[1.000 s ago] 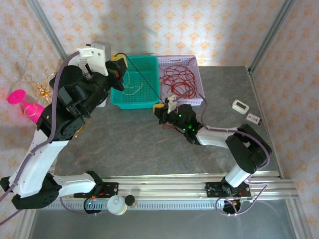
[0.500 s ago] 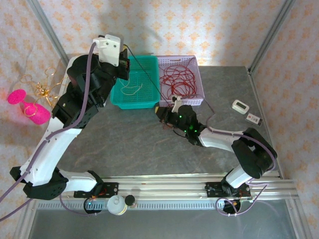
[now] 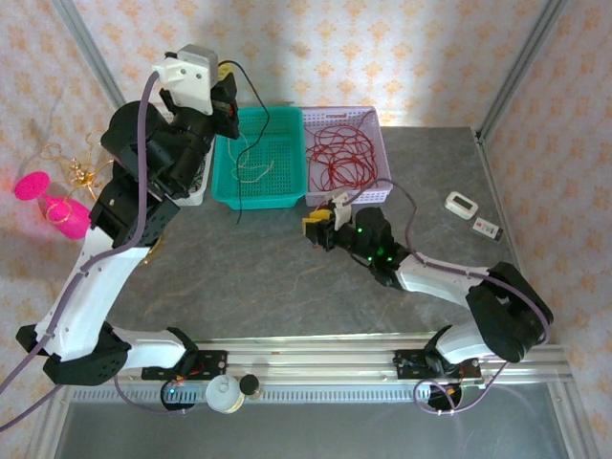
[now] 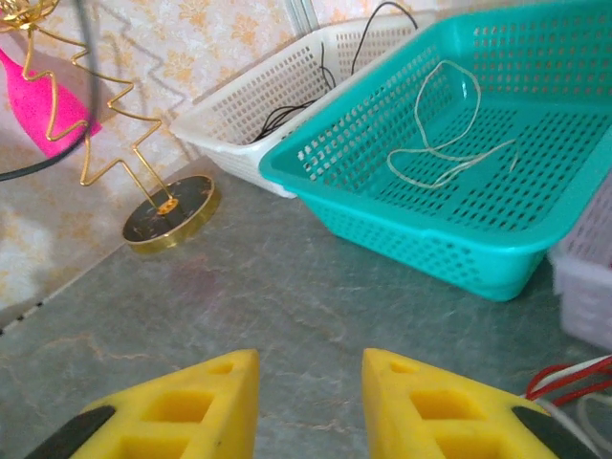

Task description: Untangle the cables

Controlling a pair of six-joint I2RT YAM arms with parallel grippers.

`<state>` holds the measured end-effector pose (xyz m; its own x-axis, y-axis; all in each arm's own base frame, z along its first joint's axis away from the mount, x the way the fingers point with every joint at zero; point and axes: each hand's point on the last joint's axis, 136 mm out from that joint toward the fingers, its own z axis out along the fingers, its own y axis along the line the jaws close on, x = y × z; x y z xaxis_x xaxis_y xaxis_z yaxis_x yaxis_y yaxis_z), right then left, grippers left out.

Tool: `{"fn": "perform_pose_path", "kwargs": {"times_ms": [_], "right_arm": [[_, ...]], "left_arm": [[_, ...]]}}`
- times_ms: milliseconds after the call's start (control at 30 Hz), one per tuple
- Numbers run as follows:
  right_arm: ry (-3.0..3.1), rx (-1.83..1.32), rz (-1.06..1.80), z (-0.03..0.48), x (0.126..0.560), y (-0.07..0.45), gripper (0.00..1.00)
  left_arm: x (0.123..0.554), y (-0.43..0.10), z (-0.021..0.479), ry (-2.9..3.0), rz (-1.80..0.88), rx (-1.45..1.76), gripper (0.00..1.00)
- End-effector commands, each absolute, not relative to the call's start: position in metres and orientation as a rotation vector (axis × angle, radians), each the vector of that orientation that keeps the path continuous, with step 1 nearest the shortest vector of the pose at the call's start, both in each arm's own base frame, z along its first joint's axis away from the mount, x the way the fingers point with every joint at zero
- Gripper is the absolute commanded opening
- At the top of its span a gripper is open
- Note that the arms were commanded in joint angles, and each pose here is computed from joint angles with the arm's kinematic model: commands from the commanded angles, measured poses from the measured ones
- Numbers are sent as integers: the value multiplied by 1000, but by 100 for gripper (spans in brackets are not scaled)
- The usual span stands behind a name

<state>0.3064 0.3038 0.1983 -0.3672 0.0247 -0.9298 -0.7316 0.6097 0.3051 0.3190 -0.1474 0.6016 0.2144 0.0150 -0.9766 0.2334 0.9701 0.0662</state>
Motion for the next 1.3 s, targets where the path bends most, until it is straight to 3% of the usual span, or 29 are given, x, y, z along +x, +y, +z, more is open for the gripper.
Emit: {"fn": "perform_pose_path", "kwargs": {"times_ms": [0,200,400,833,1033,1267], "right_arm": [[1698,-687,852,214,311,299,38],[1697,-590,804,236,317,278,44],[1703,-541,804,247,312,268,46],[1741,-531,802,238,307,264,47],[1783,-557,858,225,306,273,47],[1813,-569,870,217,308,278,47]], "left_arm": [[319,-144,604,1330,-142,201,0],[331,-129,598,1348,-18,128,0],[381,-105,581,1420,197,41,0],[500,38,559,1454,629,-358,0],[523,113,513,1496,970,-519,0],[552,149,415,1703,1042,-506,0]]}}
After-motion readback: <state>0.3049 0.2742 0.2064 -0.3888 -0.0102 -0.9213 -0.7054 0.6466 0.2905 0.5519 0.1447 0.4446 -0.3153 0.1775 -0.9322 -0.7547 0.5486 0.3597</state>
